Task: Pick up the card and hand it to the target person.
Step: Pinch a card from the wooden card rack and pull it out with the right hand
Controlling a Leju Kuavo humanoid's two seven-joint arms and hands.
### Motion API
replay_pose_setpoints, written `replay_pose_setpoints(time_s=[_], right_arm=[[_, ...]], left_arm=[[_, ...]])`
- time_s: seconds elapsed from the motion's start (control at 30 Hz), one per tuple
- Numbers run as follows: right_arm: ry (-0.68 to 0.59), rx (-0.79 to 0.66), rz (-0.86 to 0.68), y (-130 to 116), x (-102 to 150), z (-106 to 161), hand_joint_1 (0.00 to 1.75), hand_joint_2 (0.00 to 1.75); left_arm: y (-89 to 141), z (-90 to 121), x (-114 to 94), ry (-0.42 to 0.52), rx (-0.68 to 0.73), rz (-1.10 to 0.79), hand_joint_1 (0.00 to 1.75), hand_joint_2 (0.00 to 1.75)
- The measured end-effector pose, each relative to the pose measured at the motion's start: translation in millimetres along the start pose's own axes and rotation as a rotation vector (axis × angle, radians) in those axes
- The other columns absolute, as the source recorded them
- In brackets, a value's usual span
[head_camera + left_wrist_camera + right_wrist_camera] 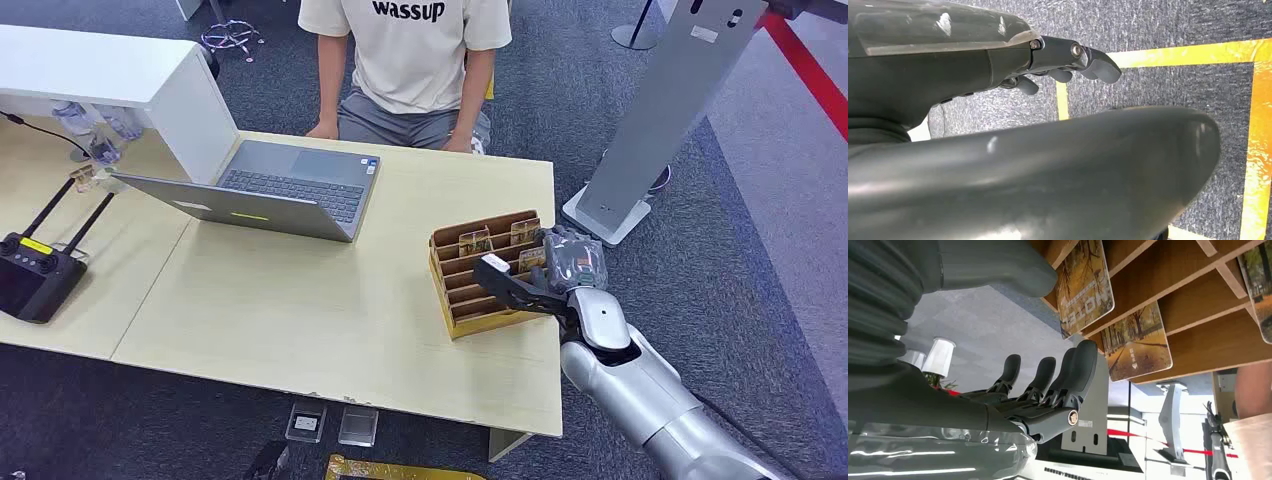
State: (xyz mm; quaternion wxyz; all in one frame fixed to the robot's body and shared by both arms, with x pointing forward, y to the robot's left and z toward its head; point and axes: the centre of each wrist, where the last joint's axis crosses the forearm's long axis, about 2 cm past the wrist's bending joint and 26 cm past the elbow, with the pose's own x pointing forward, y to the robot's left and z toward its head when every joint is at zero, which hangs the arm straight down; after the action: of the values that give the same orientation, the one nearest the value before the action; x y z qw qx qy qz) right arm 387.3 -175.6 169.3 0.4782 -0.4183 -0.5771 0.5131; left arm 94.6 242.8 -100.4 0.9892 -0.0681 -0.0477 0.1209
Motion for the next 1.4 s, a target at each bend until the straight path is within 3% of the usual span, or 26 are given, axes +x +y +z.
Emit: replay_pose_setpoints(time_s=[0.63, 1.4], right_arm=[[0.011, 0.032, -0.009, 6, -1, -1, 0.82, 1.75], [0.031, 0.045, -0.004, 11, -3, -2, 1.18, 1.75]], left_arm=[[0, 0, 0, -0.004, 0.000, -0.003, 0.00, 0.00], [0, 0, 0, -0.004, 0.002, -0.012, 0.00, 0.00]])
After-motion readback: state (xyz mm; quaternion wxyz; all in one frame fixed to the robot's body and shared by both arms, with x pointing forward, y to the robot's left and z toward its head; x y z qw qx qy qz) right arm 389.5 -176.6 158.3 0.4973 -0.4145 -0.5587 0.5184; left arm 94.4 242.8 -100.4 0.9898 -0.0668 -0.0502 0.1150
